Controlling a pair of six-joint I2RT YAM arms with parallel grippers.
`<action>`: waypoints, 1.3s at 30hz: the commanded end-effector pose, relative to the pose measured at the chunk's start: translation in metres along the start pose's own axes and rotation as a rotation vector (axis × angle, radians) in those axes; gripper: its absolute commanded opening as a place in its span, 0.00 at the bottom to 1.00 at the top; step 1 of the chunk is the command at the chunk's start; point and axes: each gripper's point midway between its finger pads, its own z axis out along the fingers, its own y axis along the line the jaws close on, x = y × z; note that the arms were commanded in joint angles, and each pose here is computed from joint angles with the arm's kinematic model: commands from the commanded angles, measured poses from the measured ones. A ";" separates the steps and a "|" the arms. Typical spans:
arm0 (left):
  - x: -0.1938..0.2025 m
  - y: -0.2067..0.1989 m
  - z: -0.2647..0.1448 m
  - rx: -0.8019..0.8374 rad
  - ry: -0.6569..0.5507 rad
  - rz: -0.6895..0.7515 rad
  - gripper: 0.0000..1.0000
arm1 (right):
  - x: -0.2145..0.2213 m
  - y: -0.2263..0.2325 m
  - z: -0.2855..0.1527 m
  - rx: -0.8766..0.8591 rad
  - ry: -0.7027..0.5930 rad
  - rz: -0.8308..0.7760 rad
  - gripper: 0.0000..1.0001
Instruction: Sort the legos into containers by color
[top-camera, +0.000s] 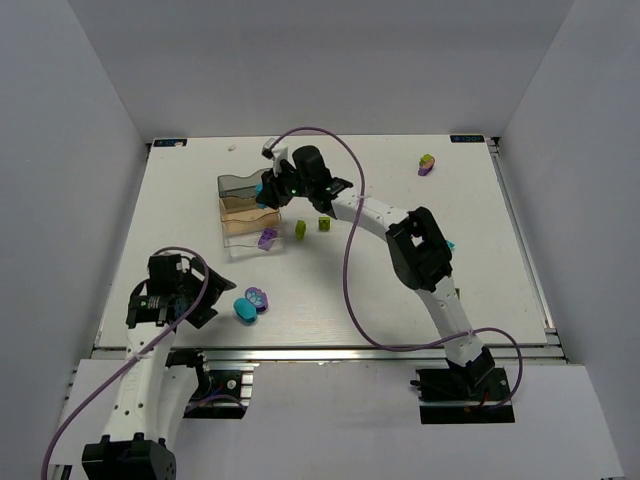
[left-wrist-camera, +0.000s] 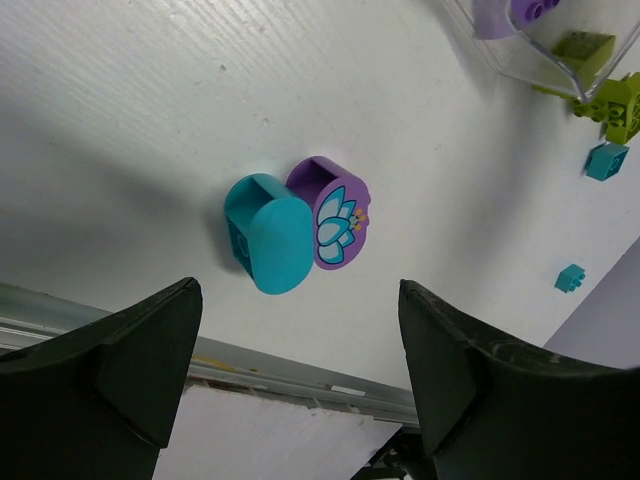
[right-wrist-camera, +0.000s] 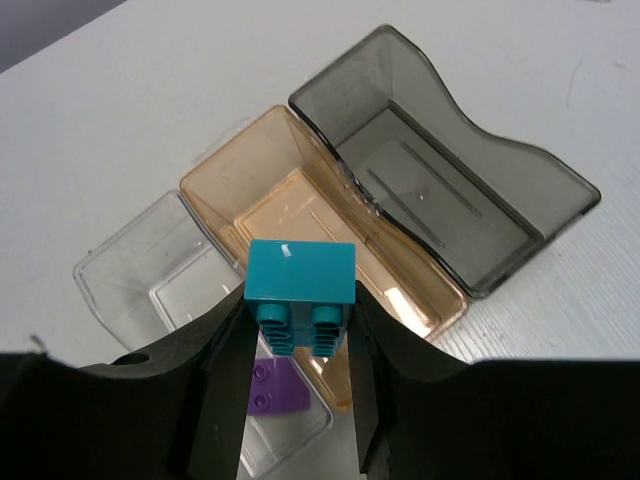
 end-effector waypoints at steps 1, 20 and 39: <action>0.005 0.010 0.002 -0.029 0.006 -0.009 0.88 | -0.052 -0.005 0.007 0.047 -0.145 -0.090 0.30; 0.004 -0.025 0.006 0.002 0.038 0.274 0.91 | -0.071 0.051 -0.086 -0.367 -0.147 -0.300 0.89; 0.031 -0.027 0.023 -0.497 0.203 1.169 0.96 | -0.028 0.032 -0.216 -0.271 -0.096 -0.163 0.89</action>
